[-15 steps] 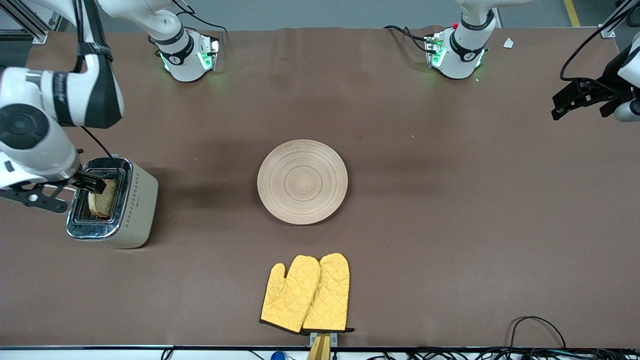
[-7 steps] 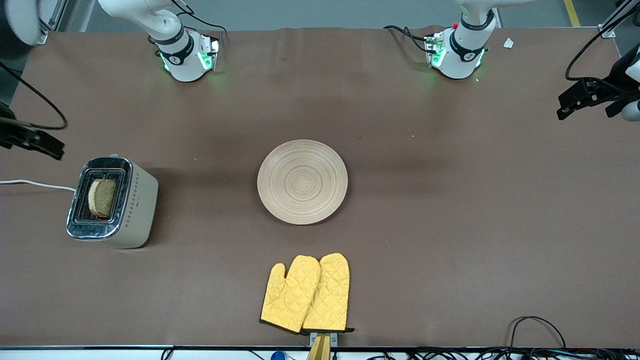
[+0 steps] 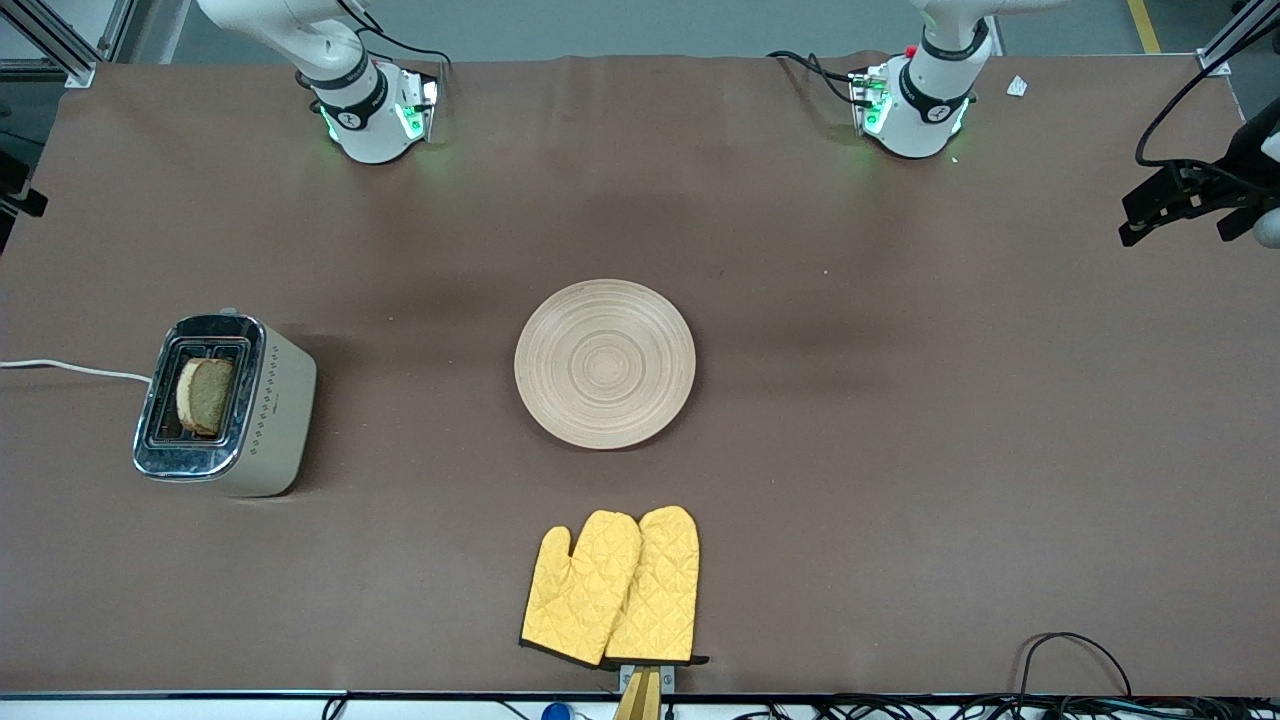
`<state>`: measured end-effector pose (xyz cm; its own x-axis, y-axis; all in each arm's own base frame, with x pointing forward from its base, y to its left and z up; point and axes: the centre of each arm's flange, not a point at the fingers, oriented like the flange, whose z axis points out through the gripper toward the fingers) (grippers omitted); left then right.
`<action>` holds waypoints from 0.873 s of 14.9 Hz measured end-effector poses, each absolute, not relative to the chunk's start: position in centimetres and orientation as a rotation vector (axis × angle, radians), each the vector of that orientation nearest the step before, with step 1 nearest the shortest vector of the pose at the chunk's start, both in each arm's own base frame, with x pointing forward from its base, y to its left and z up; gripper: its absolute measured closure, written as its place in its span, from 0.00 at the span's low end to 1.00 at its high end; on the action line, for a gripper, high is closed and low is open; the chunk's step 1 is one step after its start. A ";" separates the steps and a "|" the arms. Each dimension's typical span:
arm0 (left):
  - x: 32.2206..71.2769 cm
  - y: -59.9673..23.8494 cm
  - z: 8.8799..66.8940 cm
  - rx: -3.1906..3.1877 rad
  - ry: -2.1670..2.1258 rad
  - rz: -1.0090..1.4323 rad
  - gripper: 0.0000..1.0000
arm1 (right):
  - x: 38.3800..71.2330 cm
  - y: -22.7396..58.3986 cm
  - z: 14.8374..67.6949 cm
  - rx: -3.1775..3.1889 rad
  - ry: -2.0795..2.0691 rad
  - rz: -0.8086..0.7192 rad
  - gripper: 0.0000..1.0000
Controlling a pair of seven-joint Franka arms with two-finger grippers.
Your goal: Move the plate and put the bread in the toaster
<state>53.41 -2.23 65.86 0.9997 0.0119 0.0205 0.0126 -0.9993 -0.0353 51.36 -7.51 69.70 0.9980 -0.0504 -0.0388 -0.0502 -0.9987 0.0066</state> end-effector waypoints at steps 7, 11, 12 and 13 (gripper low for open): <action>53.6 -2.2 65.9 -3.106 -0.019 -0.034 0.00 | 52.7 -5.5 67.8 3.131 -0.016 -0.037 0.00; 53.6 -2.2 65.9 -3.106 -0.019 -0.034 0.00 | 53.3 -5.1 67.2 3.128 -0.006 -0.010 0.00; 53.6 -2.3 65.9 -3.106 -0.018 -0.034 0.00 | 53.5 -5.3 67.1 3.130 -0.013 -0.006 0.00; 53.6 -2.4 65.9 -3.106 -0.014 -0.034 0.00 | 53.6 -5.4 67.0 3.131 -0.016 -0.002 0.00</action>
